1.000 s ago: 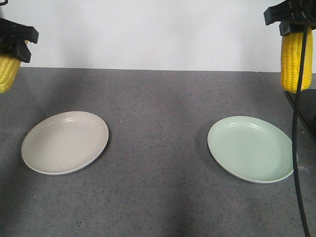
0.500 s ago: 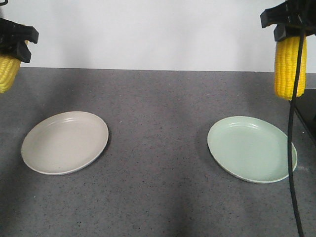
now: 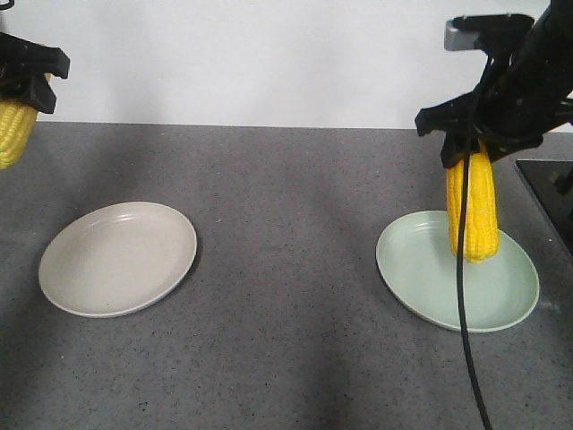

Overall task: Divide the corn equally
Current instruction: 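Lower the right gripper's corn cob onto the green plate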

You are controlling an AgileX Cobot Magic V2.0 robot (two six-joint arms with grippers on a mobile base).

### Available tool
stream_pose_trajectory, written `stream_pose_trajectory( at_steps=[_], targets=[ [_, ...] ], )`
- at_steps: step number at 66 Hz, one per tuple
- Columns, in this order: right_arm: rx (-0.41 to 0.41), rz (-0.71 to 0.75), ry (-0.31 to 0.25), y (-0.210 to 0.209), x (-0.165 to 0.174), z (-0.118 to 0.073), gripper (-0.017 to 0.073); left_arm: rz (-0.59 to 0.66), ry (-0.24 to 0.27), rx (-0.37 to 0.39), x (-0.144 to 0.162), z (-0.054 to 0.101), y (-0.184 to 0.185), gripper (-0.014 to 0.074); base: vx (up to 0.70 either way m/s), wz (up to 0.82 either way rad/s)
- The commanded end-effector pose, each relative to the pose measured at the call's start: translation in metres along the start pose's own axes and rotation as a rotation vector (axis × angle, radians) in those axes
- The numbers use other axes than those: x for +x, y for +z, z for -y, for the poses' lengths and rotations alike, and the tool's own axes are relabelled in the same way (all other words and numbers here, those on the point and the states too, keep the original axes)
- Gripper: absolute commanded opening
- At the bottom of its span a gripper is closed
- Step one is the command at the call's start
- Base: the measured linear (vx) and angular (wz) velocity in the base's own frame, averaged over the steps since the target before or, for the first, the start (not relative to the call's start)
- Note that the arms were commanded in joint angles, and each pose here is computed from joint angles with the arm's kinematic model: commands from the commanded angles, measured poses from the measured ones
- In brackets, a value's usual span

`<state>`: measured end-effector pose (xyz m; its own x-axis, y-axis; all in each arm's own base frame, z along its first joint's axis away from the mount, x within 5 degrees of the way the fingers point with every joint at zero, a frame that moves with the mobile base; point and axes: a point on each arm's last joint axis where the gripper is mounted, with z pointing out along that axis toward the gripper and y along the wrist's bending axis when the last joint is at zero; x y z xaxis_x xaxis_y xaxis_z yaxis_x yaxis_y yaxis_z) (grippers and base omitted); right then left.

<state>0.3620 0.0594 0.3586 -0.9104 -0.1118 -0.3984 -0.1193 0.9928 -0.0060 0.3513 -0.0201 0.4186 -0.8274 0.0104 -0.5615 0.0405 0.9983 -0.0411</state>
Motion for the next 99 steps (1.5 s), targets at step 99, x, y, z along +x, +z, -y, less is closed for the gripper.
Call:
stream_pose_trajectory(
  at_steps=[99],
  targets=[
    [-0.088,-0.184,0.135,0.042,0.023,0.026,0.0225,0.100,0.002,0.011,-0.002,0.002,-0.029,0.0165,0.00,0.00]
  ],
)
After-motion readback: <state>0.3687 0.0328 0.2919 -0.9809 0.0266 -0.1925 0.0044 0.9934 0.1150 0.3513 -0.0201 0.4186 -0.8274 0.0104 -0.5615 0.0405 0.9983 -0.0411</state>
